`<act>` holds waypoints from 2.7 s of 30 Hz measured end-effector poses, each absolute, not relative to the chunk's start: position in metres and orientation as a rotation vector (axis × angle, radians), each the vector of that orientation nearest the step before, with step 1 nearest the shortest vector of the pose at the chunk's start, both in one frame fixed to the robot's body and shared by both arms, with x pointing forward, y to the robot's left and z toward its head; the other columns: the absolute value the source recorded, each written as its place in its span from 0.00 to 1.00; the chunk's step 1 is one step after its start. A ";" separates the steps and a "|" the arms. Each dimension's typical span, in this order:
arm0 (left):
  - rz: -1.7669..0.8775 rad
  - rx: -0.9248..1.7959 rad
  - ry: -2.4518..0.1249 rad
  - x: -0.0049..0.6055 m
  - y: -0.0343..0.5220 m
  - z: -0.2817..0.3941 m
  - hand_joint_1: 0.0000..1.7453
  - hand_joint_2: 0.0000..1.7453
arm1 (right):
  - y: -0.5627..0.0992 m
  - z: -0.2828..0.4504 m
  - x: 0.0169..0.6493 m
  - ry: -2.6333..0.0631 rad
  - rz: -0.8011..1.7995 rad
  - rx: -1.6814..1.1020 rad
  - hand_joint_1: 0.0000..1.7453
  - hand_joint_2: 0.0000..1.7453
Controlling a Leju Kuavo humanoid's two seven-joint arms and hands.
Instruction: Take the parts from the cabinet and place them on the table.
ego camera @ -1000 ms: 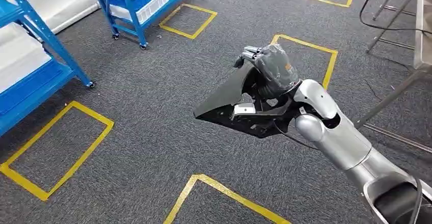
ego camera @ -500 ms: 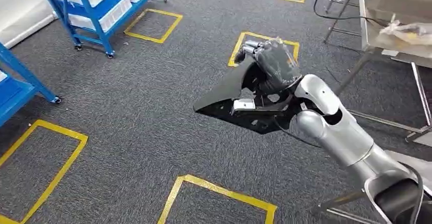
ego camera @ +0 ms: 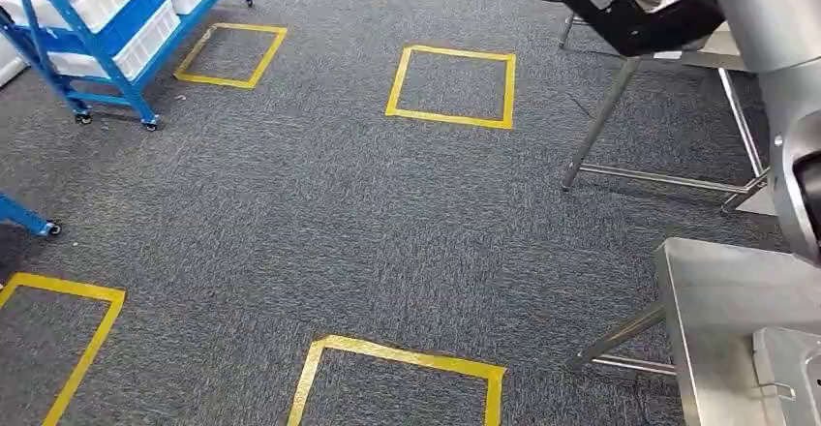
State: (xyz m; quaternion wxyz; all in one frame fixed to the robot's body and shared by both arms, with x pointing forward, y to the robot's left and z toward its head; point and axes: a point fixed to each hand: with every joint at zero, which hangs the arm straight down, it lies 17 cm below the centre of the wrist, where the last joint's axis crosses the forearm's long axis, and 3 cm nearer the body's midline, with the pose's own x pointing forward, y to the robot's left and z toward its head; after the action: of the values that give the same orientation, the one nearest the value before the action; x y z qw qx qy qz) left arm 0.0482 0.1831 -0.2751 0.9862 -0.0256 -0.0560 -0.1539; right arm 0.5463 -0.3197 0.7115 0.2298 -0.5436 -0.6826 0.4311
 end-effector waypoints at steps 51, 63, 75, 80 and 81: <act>-0.228 -0.030 -0.165 0.060 0.184 -0.274 0.00 1.00 | -0.476 0.757 0.538 -1.120 1.223 -1.975 1.00 1.00; -0.262 -0.029 -0.163 0.063 0.178 -0.273 0.00 1.00 | -0.558 0.758 0.517 -0.638 1.197 -2.126 1.00 1.00; -0.272 -0.035 -0.179 0.068 0.173 -0.272 0.00 1.00 | -0.658 0.677 0.517 -0.551 1.139 -1.949 1.00 1.00; -0.280 -0.037 -0.182 0.069 0.170 -0.271 0.00 1.00 | -0.697 0.624 0.515 -0.487 1.138 -1.873 1.00 1.00; -0.282 -0.038 -0.182 0.068 0.170 -0.271 0.00 1.00 | -0.696 0.622 0.517 -0.488 1.144 -1.872 1.00 1.00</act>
State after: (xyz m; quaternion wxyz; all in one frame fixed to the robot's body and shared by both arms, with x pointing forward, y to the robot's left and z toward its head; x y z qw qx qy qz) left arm 0.0684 0.1698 -0.2712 0.9858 -0.0188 -0.0904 -0.1403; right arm 0.5168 -0.6959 0.6220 0.4323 -0.7510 -0.1957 0.4592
